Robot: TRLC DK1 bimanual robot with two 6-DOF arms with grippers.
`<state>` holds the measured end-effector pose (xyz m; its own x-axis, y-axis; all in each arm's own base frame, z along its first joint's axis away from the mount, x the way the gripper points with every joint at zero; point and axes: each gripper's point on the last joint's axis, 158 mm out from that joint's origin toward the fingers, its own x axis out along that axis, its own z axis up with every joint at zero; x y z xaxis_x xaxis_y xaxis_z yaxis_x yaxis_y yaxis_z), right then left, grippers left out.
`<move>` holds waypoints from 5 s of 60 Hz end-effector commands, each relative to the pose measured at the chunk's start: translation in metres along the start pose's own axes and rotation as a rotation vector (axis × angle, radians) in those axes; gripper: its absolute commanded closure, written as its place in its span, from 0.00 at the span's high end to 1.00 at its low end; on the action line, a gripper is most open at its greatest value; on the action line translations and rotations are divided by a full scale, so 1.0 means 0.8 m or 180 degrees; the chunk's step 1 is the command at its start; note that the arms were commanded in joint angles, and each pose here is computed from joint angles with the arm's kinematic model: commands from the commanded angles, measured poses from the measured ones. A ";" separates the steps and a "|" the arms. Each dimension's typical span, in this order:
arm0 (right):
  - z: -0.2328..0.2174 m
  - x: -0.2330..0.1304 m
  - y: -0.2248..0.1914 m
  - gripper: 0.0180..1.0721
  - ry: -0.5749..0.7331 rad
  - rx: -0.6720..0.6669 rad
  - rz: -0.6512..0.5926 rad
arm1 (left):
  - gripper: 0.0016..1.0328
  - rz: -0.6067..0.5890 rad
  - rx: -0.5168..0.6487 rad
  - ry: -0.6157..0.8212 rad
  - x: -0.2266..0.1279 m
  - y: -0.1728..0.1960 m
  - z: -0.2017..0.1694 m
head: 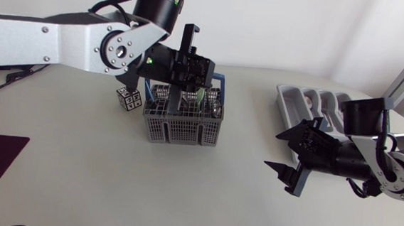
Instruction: Transfer all utensils from the basket to the drawer tray.
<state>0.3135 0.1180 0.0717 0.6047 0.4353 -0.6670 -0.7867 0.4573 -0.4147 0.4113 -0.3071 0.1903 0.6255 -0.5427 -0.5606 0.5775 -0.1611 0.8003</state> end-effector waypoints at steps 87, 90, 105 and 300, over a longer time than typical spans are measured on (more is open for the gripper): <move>0.177 -0.004 -0.025 0.39 -0.0793 0.0640 -0.0764 | 0.03 -0.0924 -0.3926 0.0304 0.003 -0.038 0.088; 0.178 0.000 -0.026 0.35 -0.0778 0.0636 -0.0762 | 0.03 -0.0949 -0.3948 0.0307 0.001 -0.039 0.090; 0.172 0.007 -0.027 0.26 -0.0707 0.0634 -0.0785 | 0.03 -0.0984 -0.4050 0.0279 -0.005 -0.036 0.086; -0.118 -0.065 -0.085 0.76 0.0142 -0.0146 -0.0360 | 0.24 -0.0673 -0.0112 0.0453 0.050 -0.090 -0.093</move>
<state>0.3283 -0.0161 0.0790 0.6857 0.3314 -0.6481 -0.7194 0.4437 -0.5343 0.4388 -0.2578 0.1183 0.5829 -0.3993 -0.7077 0.7123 -0.1680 0.6815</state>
